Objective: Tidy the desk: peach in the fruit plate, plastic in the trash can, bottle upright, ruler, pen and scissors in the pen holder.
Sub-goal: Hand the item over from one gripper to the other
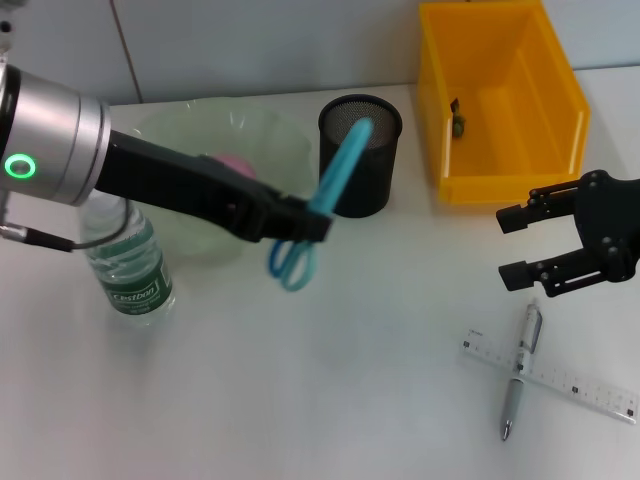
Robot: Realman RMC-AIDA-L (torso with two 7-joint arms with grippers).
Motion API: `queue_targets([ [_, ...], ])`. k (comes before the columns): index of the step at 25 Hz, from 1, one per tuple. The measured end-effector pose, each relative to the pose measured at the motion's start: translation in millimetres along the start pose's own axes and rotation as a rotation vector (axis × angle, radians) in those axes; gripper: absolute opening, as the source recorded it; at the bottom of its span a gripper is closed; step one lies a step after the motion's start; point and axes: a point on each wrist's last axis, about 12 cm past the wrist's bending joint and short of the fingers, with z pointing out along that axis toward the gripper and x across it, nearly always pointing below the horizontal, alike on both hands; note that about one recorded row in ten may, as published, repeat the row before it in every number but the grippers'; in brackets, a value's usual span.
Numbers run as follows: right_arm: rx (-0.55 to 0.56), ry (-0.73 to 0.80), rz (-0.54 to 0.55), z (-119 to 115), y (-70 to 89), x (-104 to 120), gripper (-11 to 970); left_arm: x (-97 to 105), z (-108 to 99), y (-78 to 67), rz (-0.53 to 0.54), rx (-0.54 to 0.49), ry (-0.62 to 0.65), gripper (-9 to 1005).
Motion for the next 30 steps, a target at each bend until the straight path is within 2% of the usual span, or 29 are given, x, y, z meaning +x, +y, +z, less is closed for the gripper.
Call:
queue_targets([
  [4, 0.01, -0.012, 0.025, -2, -1.7, 3, 759, 12, 3, 10.5, -0.047, 0.111, -0.17, 277],
  [8, 0.035, -0.048, 0.048, -9, -3.1, 7, 759, 21, 9, 14.8, -0.044, 0.24, -0.308, 274],
  [10, 0.041, -0.07, 0.05, -11, -2.8, 8, 759, 25, 11, 16.9, -0.042, 0.305, -0.397, 273],
  [11, 0.042, -0.086, 0.052, -11, -2.1, 10, 758, 30, 12, 19.9, -0.044, 0.355, -0.485, 272],
  [14, 0.038, -0.098, 0.055, -10, -1.2, 12, 758, 39, 15, 24.6, -0.063, 0.4, -0.587, 271],
  [15, 0.038, -0.098, 0.055, -10, -1.2, 12, 758, 39, 15, 24.6, -0.063, 0.4, -0.587, 271],
  [16, 0.034, -0.114, 0.054, -8, -0.6, 12, 758, 45, 19, 27.0, -0.083, 0.434, -0.669, 271],
  [18, 0.034, -0.125, 0.052, -8, -0.5, 12, 758, 47, 21, 27.3, -0.091, 0.444, -0.685, 271],
  [19, 0.035, -0.151, 0.044, -6, 0.3, 12, 758, 52, 25, 26.1, -0.115, 0.492, -0.766, 271],
  [20, 0.035, -0.151, 0.044, -6, 0.3, 12, 758, 52, 25, 26.1, -0.115, 0.492, -0.766, 271],
  [21, 0.043, -0.196, 0.021, -5, 1.5, 13, 758, 57, 29, 23.1, -0.124, 0.53, -0.826, 271],
  [25, 0.086, -0.286, -0.027, -4, 1.7, 16, 759, 65, 33, 18.9, -0.129, 0.554, -0.919, 272],
  [28, 0.123, -0.373, -0.071, 1, 1.9, 19, 759, 71, 37, 18.1, -0.145, 0.542, -1.009, 272],
  [29, 0.15, -0.428, -0.104, 6, 1.6, 21, 759, 74, 40, 20.1, -0.183, 0.521, -1.082, 272],
  [30, 0.15, -0.428, -0.104, 6, 1.6, 21, 759, 74, 40, 20.1, -0.183, 0.521, -1.082, 272],
])
